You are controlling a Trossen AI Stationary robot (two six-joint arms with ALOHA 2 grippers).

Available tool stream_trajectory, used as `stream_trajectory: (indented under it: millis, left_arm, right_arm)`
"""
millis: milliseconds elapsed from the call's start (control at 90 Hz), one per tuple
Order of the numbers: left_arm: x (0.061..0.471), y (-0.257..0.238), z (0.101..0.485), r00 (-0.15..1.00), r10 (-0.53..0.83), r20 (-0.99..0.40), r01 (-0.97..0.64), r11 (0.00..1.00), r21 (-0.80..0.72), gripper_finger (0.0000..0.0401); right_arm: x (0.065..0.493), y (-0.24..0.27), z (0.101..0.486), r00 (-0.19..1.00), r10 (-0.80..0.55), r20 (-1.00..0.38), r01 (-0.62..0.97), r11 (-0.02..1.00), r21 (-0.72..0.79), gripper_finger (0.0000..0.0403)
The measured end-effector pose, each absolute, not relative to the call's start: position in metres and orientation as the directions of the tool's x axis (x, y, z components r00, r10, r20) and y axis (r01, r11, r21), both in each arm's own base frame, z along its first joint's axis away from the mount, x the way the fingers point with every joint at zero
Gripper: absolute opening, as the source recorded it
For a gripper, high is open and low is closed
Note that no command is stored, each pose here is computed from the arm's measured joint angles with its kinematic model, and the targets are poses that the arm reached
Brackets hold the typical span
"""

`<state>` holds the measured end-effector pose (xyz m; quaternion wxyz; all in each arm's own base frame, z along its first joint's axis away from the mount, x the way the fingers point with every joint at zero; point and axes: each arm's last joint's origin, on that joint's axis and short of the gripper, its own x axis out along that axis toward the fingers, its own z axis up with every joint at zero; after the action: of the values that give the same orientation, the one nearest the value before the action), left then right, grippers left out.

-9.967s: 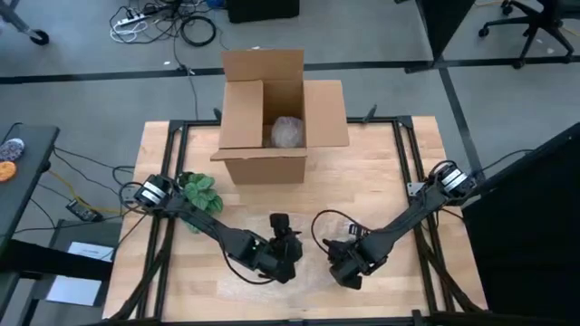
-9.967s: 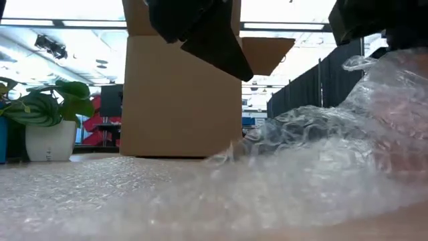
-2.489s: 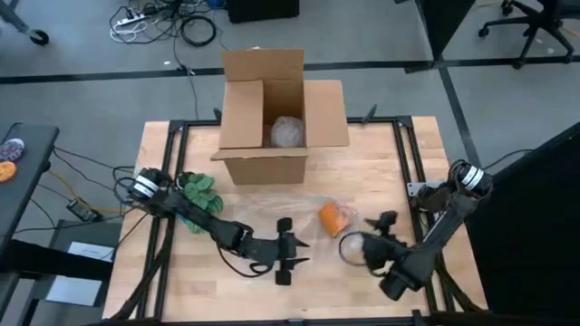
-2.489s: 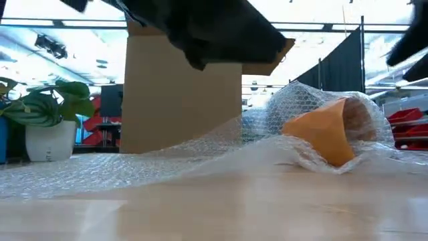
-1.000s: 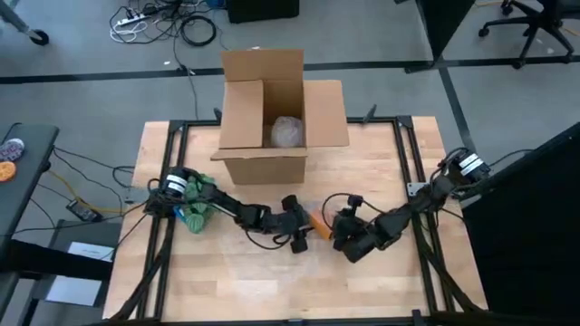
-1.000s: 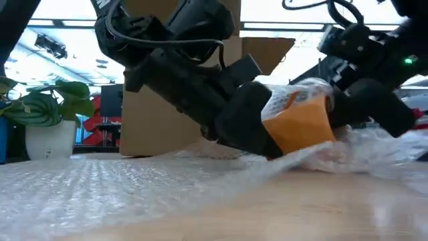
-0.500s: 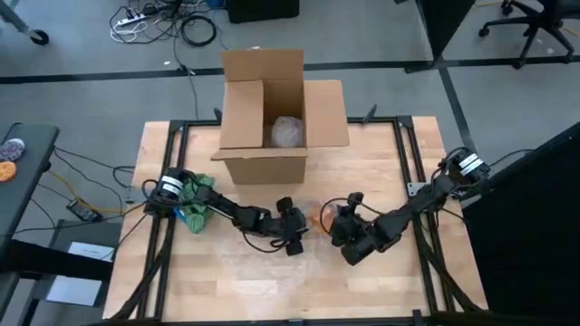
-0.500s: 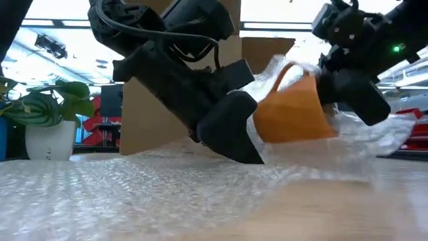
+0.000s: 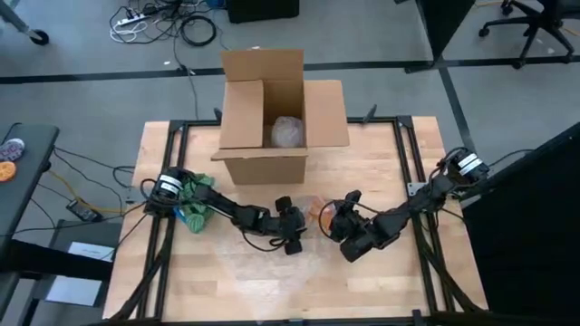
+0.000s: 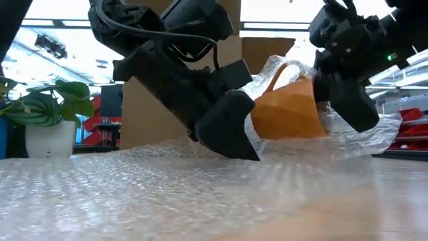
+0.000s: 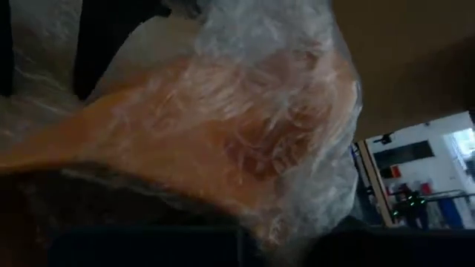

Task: Wrap mug
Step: Wrap the orange mug with the bubble wrap

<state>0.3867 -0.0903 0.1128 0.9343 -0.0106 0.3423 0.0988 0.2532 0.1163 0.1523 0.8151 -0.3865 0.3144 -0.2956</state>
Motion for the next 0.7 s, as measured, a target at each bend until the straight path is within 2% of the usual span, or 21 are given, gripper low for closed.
stream_trajectory:
  millis: [89,211,356,556,700]
  left_arm:
    - [0.383,-0.09,0.12,0.736,0.164,-0.657,-0.177,0.983,0.046,0.0152]
    - [0.375,-0.091,0.135,0.716,0.135,-0.685,-0.159,0.987,0.029,0.0152]
    - [0.368,-0.097,0.154,0.721,0.067,-0.69,-0.143,0.988,-0.053,0.0152]
    - [0.357,-0.117,0.177,0.752,-0.013,-0.659,-0.069,0.993,-0.099,0.0152]
    - [0.352,-0.125,0.196,0.796,-0.03,-0.605,-0.03,0.996,-0.089,0.0152]
  right_arm:
    - [0.253,0.115,0.151,0.617,-0.74,-0.267,0.216,0.486,-0.847,0.0005]
    - [0.256,0.113,0.142,0.585,-0.782,-0.214,0.16,0.37,-0.915,0.0005]
    - [0.263,0.111,0.119,0.558,-0.805,-0.203,0.065,0.286,-0.956,0.0005]
    - [0.271,0.117,0.094,0.553,-0.814,-0.176,-0.019,0.2,-0.98,0.0006]
    - [0.272,0.119,0.093,0.56,-0.812,-0.167,-0.021,0.188,-0.982,0.0014]
